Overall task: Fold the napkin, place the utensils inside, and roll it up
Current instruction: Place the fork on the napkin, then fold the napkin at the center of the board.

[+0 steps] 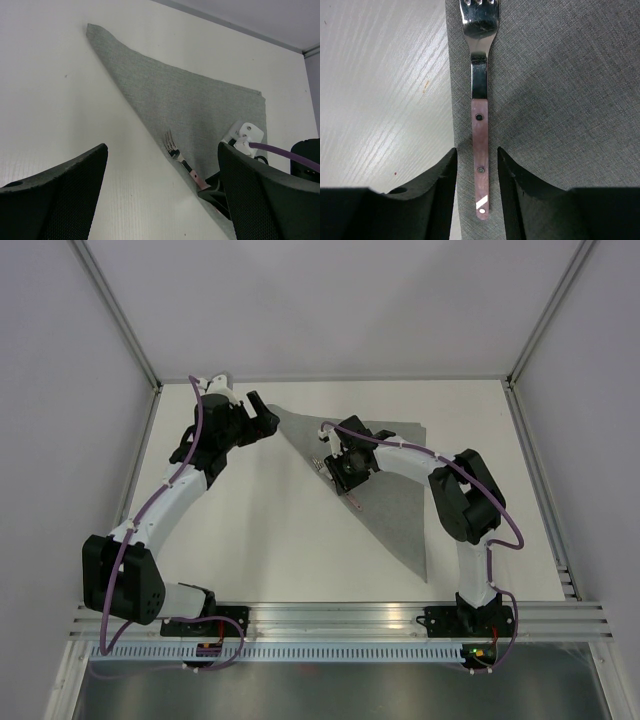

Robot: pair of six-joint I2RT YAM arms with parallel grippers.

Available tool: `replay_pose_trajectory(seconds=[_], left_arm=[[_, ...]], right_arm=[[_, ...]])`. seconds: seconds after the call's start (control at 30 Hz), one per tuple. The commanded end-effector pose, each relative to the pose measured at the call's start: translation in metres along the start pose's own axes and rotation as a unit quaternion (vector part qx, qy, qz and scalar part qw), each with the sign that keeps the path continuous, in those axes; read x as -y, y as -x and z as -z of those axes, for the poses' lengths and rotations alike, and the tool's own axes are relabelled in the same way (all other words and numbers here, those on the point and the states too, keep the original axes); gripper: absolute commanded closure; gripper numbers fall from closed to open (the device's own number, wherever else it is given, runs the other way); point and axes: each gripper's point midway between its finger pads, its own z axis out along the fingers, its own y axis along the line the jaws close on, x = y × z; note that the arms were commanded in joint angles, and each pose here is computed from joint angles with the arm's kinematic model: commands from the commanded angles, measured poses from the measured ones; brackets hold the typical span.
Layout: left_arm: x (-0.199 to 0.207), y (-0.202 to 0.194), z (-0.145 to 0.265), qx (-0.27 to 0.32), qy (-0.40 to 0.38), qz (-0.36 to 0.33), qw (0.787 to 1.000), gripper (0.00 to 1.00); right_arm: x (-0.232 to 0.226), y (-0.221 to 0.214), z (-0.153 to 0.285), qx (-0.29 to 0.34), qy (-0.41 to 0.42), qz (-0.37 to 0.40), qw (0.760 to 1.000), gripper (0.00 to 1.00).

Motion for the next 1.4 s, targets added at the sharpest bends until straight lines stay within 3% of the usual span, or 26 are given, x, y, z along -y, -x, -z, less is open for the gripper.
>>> replay_pose_trajectory(seconds=[0.0,0.17,0.3,0.4,0.57,0.77,1.0,1.2,1.37], left_arm=[[0.005,0.013,0.005,0.025,-0.009,-0.003,1.000,0.05],[0.012,0.019,0.007,0.036,-0.026,-0.011,0.999,0.04],[0.033,0.028,0.013,0.063,-0.086,-0.027,0.994,0.04],[0.053,0.016,0.014,0.074,-0.124,-0.053,0.988,0.05],[0.103,-0.025,0.018,0.077,-0.173,-0.162,0.968,0.07],[0.143,-0.095,0.039,0.058,-0.257,-0.220,0.939,0.07],[0.195,-0.224,0.083,-0.019,-0.333,-0.326,0.885,0.07],[0.220,-0.301,0.101,-0.063,-0.358,-0.396,0.843,0.09],[0.235,-0.347,0.112,-0.068,-0.369,-0.467,0.801,0.11]], right_arm=[[-0.005,0.020,0.022,0.032,0.001,-0.001,0.999,0.55],[-0.011,0.049,0.051,0.069,0.005,0.010,0.998,0.50],[-0.008,0.086,0.093,0.126,0.002,0.011,0.992,0.46],[0.013,0.107,0.123,0.162,0.007,-0.021,0.987,0.46],[0.081,0.123,0.176,0.217,0.006,-0.102,0.971,0.46],[0.149,0.107,0.233,0.273,-0.040,-0.155,0.949,0.45],[0.204,0.068,0.243,0.281,-0.046,-0.223,0.932,0.44],[0.215,0.056,0.240,0.279,-0.046,-0.237,0.930,0.45],[0.215,0.057,0.248,0.287,-0.051,-0.234,0.927,0.45]])
